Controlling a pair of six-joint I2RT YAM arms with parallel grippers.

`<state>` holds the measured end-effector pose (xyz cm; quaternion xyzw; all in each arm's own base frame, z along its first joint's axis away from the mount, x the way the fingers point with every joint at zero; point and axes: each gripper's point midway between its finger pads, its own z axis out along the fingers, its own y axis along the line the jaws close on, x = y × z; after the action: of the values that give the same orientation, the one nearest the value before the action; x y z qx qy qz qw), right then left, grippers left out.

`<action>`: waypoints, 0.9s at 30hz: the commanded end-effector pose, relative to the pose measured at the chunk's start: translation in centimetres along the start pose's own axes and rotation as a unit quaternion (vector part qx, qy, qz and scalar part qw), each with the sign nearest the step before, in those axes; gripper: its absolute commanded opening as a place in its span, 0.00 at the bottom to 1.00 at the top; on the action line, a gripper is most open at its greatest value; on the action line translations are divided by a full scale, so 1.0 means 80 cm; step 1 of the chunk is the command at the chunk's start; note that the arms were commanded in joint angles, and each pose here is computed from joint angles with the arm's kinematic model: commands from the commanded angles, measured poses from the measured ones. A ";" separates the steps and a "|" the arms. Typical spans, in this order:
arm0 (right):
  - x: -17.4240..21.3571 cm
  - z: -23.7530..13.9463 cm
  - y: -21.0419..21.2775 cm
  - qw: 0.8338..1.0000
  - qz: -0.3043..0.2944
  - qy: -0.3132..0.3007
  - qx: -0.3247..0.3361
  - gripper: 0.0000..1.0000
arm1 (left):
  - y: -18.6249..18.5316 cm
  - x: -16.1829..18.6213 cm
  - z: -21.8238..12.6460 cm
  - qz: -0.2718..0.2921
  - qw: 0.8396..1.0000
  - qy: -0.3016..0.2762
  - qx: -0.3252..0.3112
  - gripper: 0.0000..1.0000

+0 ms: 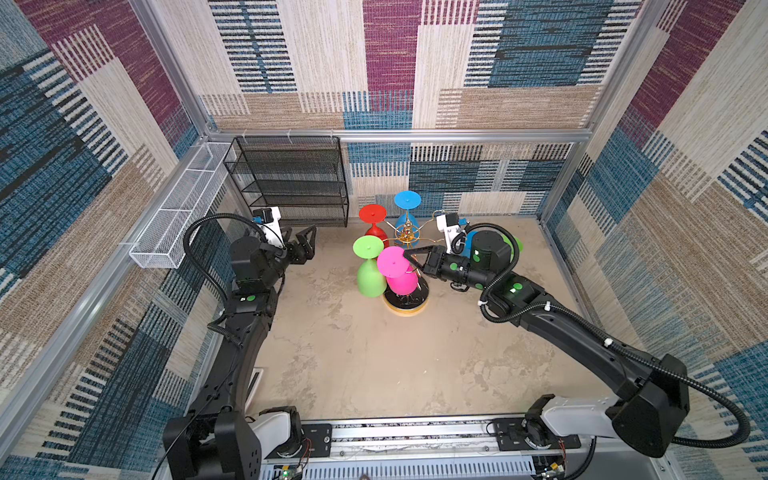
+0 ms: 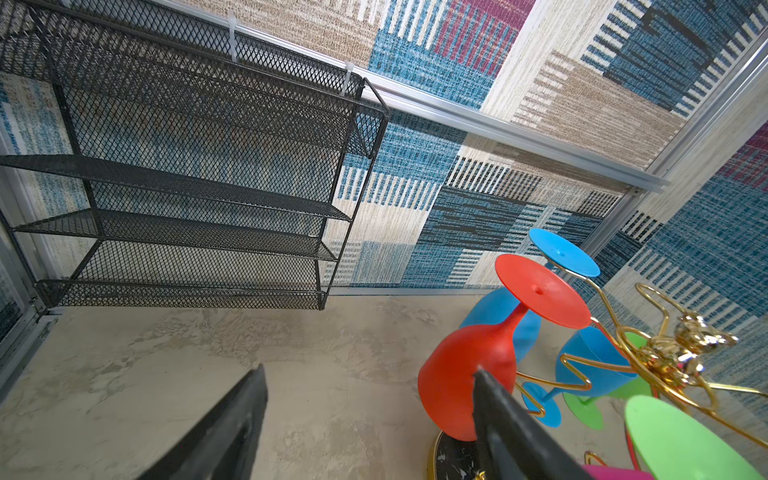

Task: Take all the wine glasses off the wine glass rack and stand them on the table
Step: 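Lift the pink glass off the rack with the right gripper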

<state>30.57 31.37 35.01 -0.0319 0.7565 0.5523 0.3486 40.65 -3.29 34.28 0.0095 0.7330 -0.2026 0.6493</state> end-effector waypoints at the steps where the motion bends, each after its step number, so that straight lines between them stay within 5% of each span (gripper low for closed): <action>1: 0.003 -0.003 0.007 1.000 -0.023 0.006 -0.006 0.00 | -0.003 -0.009 0.000 0.003 1.000 -0.014 0.005 0.80; 27: 0.041 -0.033 0.021 0.996 -0.073 0.052 -0.017 0.00 | -0.001 -0.008 -0.001 0.003 1.000 -0.014 0.005 0.80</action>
<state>26.58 30.87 34.72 -0.1063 0.7642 0.5348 0.3445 40.65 -3.18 34.25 0.0085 0.7331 -0.2023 0.6493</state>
